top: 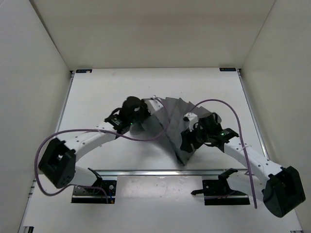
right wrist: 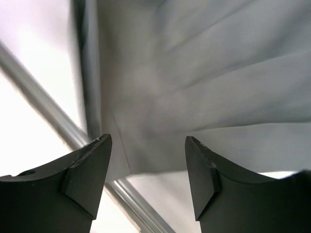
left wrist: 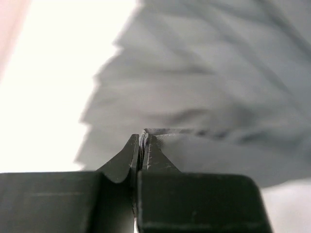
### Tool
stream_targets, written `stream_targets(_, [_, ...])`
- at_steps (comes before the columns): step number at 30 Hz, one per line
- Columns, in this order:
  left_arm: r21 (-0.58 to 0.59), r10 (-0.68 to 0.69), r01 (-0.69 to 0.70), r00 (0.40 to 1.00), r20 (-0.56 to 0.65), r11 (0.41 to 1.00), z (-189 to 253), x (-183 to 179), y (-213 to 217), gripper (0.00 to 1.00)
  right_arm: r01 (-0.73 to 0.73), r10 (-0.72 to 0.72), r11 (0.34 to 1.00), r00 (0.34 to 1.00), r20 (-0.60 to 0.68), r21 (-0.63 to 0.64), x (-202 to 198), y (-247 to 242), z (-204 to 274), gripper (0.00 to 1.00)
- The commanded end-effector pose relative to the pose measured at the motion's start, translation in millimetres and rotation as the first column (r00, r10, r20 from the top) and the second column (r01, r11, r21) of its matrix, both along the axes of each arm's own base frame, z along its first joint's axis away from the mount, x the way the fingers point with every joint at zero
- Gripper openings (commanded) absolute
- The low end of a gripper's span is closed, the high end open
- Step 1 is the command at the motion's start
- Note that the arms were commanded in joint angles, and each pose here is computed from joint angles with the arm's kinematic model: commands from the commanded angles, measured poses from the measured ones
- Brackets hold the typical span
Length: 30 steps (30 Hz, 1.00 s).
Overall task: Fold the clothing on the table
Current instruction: Flatten the skirt out
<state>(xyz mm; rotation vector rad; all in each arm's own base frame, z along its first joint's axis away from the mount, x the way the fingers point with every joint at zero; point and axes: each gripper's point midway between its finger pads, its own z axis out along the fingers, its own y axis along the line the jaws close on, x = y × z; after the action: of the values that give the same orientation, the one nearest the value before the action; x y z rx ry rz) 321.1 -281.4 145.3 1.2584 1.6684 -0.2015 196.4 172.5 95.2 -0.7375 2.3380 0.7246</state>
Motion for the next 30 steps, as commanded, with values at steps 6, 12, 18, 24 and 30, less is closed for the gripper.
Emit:
stream_targets(6, [-0.107,0.365,-0.361,0.931,0.025,0.927,50,43,79,0.0,-0.201,0.219,0.967,0.97,0.109,-0.155,-11,33,-4,0.61])
stream_targets(12, [-0.176,0.356,-0.347,0.934,0.021,0.921,61,40,82,0.0,-0.248,0.281,0.957,0.924,0.26,-0.153,-7,52,17,0.64])
stream_targets(18, [-0.185,0.359,-0.352,0.933,0.007,0.918,57,43,82,0.0,-0.349,0.379,0.926,0.85,0.365,-0.147,-30,88,20,0.67])
stream_targets(24, [-0.196,0.401,-0.407,0.913,-0.07,0.892,50,56,93,0.0,-0.445,0.504,0.864,0.783,0.365,-0.237,-42,115,-7,0.61])
stream_targets(30, [-0.22,0.43,-0.453,0.891,-0.145,0.864,44,70,105,0.0,-0.481,0.543,0.84,0.737,0.403,-0.252,-40,121,-14,0.58])
